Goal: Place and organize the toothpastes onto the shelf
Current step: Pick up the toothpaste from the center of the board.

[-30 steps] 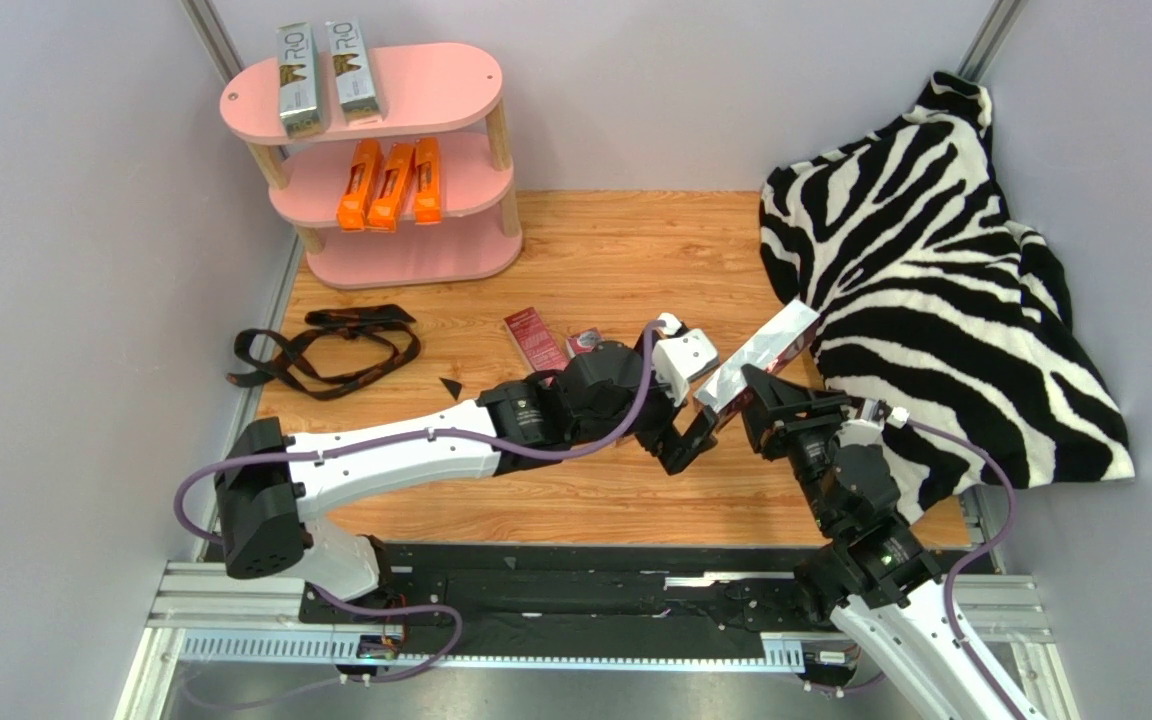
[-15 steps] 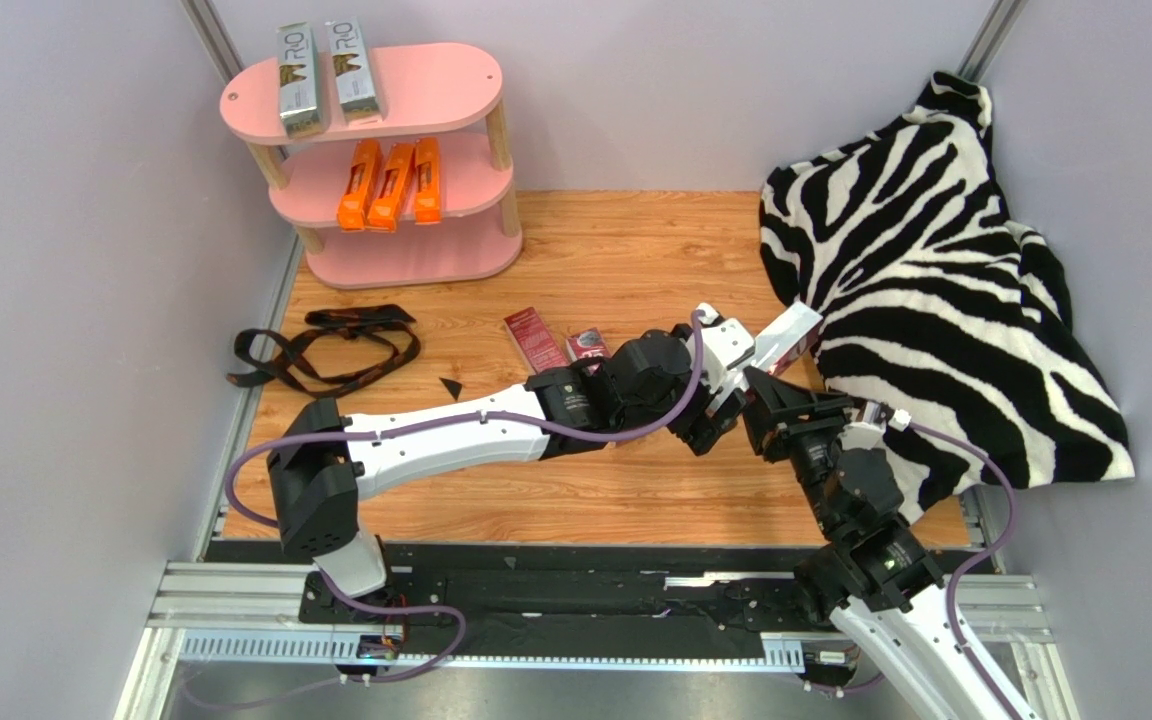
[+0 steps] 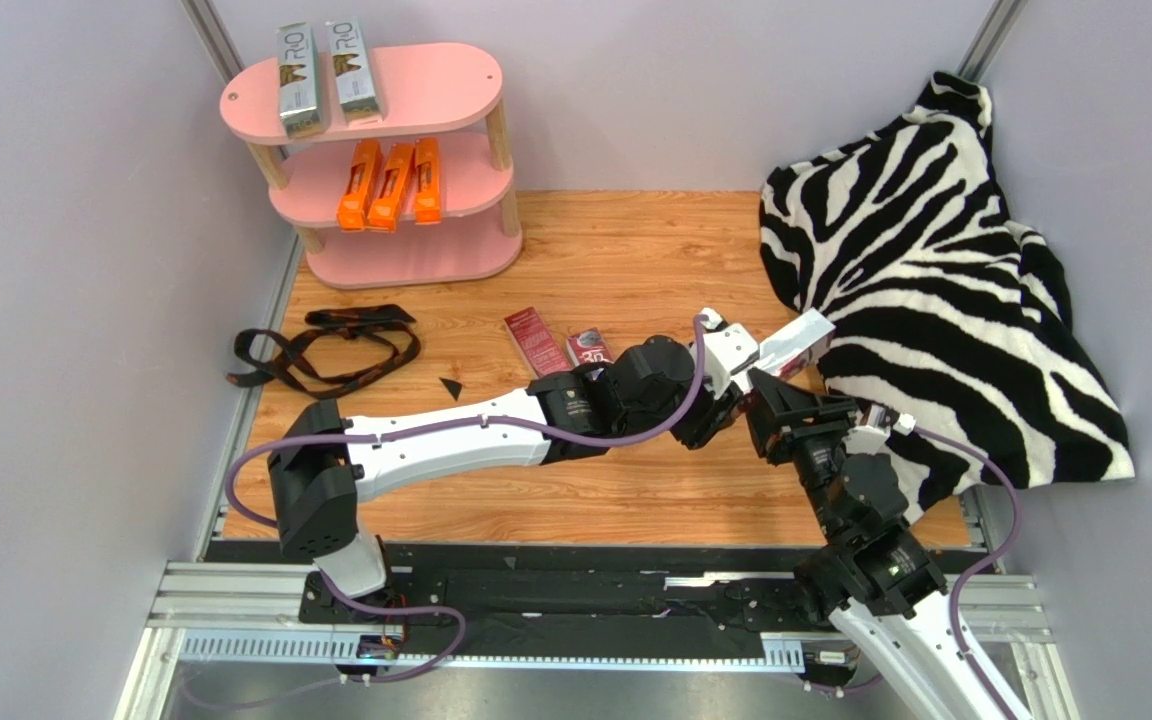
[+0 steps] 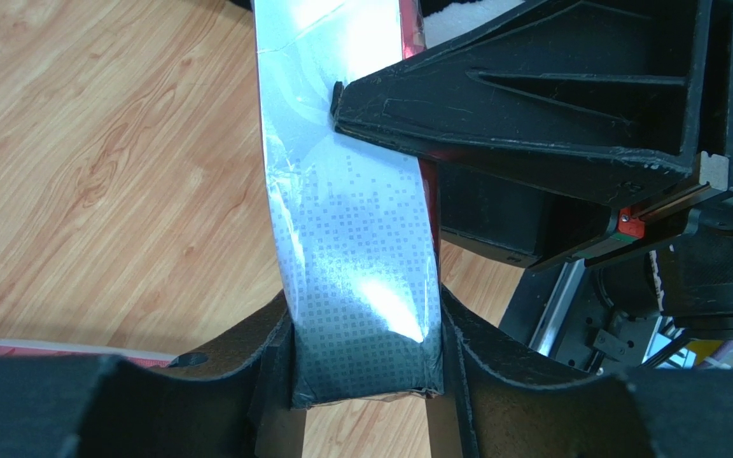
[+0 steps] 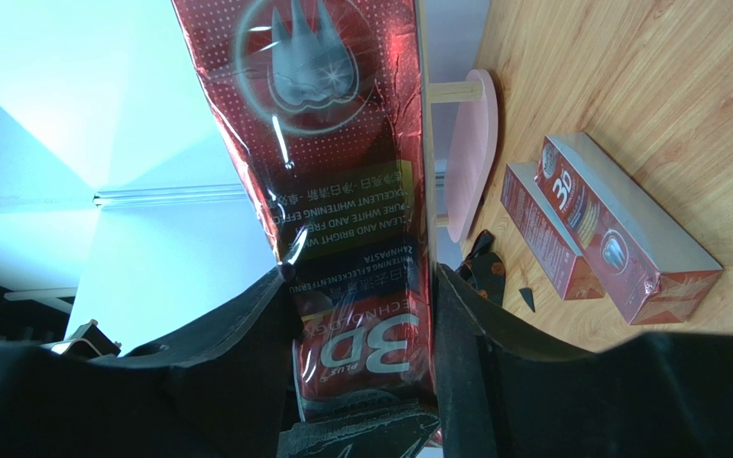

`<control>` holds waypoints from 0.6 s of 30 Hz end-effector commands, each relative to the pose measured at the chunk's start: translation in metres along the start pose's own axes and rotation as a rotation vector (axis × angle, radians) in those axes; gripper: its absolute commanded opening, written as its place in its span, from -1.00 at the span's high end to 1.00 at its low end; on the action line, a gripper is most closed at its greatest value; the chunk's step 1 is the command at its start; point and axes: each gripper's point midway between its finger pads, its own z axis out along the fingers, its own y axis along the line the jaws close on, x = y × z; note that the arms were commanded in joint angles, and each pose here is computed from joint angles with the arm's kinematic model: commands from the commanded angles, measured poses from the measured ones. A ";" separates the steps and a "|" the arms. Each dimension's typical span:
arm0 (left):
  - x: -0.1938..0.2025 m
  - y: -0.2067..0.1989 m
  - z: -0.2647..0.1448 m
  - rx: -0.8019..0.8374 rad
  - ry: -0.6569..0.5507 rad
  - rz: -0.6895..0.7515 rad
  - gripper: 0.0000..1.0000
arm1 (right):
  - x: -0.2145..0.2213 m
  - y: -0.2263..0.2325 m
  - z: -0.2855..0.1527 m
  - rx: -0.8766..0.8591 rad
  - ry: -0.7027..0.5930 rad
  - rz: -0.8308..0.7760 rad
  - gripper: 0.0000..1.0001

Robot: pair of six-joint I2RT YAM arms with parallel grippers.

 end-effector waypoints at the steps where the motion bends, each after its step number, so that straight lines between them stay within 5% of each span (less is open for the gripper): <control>1: -0.017 0.016 -0.014 -0.053 -0.044 0.000 0.39 | -0.004 0.041 -0.010 -0.136 -0.006 0.061 -0.23; 9: -0.017 0.034 -0.027 0.046 -0.069 -0.169 0.42 | -0.004 0.046 -0.015 -0.134 -0.006 0.002 -0.97; 18: -0.015 0.062 -0.077 0.205 -0.178 -0.410 0.42 | -0.006 0.055 -0.021 -0.131 -0.011 -0.099 -1.00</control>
